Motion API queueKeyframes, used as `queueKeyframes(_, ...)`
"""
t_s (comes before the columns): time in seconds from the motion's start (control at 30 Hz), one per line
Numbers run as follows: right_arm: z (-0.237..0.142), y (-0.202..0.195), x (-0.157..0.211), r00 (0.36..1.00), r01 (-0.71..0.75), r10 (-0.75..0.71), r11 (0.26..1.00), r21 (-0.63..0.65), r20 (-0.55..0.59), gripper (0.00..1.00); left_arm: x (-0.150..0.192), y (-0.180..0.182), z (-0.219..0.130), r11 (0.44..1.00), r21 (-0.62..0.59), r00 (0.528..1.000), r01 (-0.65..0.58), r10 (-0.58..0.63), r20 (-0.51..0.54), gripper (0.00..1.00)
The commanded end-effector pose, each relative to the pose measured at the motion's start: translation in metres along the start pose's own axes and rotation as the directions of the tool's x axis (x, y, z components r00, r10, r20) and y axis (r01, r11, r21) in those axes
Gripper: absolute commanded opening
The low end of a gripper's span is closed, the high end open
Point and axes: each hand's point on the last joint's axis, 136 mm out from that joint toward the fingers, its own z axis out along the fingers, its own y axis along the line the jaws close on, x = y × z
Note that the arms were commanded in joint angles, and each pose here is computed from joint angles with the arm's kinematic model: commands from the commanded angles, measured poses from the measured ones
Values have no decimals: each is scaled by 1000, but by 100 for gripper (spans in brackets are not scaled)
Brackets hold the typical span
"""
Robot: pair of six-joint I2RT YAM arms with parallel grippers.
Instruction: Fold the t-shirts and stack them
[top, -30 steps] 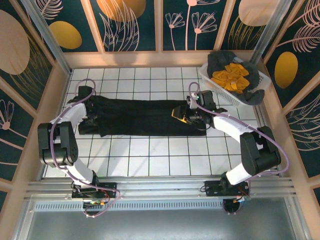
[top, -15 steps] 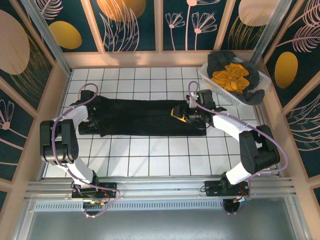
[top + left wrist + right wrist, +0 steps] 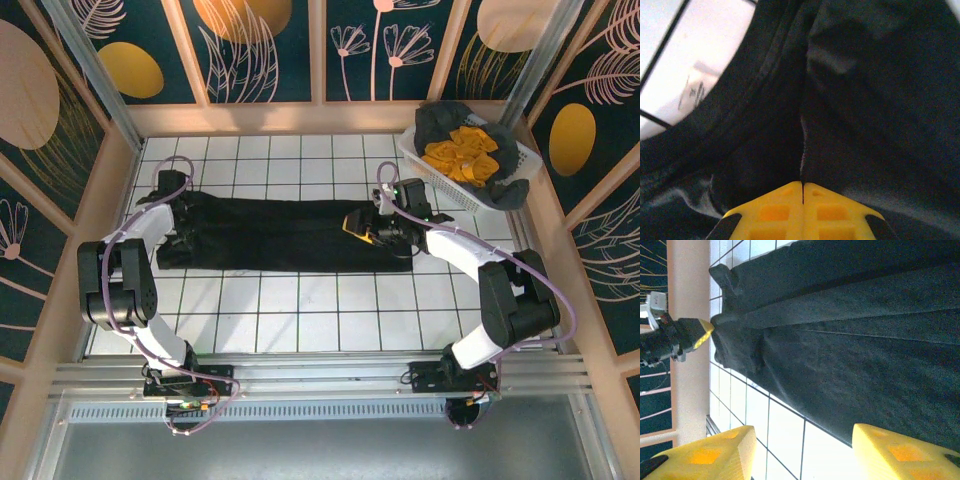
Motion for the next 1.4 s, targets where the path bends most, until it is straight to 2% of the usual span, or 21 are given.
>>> queueKeyframes(0.0,-5,6,-12,999,23,-23,1000,1,40,54,-17,0,-10,999,-26,999,-33,34,36,0)
queueKeyframes(0.13,-7,3,-13,999,15,-15,1000,17,50,54,-15,2,6,997,-53,999,-49,49,5,0)
queueKeyframes(0.27,-18,-5,-23,994,5,-12,997,72,108,52,-12,11,21,992,-110,998,-58,56,-18,0)
queueKeyframes(0.33,-30,-13,-32,987,-7,-12,993,117,162,51,-16,19,21,985,-164,999,-51,51,-2,23)
queueKeyframes(0.37,-37,-19,-39,981,-19,-11,989,149,195,49,-20,23,16,982,-187,999,-34,37,13,41)
queueKeyframes(0.4,-45,-27,-46,973,-36,-9,981,190,230,47,-24,25,9,979,-202,999,-12,19,35,48)
queueKeyframes(0.43,-51,-34,-52,967,-51,-7,974,219,255,45,-26,26,0,979,-205,999,16,-6,52,51)
queueKeyframes(0.53,-64,-68,-69,952,-113,4,935,337,306,39,-10,18,-29,986,-116,992,122,-115,59,50)
queueKeyframes(0.6,-64,-97,-78,952,-150,19,898,414,304,33,21,2,-36,983,-28,983,181,-181,-2,43)
queueKeyframes(0.73,-53,-137,-96,963,-167,24,834,526,267,27,88,-31,-27,957,77,946,280,-261,-193,37)
queueKeyframes(0.8,-44,-148,-106,972,-149,16,814,562,235,26,106,-35,-17,935,91,917,343,-312,-250,36)
queueKeyframes(0.87,-34,-160,-109,981,-138,28,793,593,192,25,111,-34,-5,929,71,905,364,-335,-263,34)
queueKeyframes(1.03,-20,-193,-93,992,-123,95,716,688,78,24,96,-24,23,939,-14,913,343,-337,-229,31)
queueKeyframes(1.13,-25,-207,-72,985,-143,167,658,739,42,19,81,-17,38,938,-37,918,344,-344,-196,30)
queueKeyframes(1.23,-41,-211,-46,976,-164,212,604,780,40,20,45,-28,49,948,-6,937,319,-317,-149,30)
queueKeyframes(1.37,-59,-209,5,956,-207,291,568,797,41,22,1,-68,74,957,82,953,278,-264,-149,30)
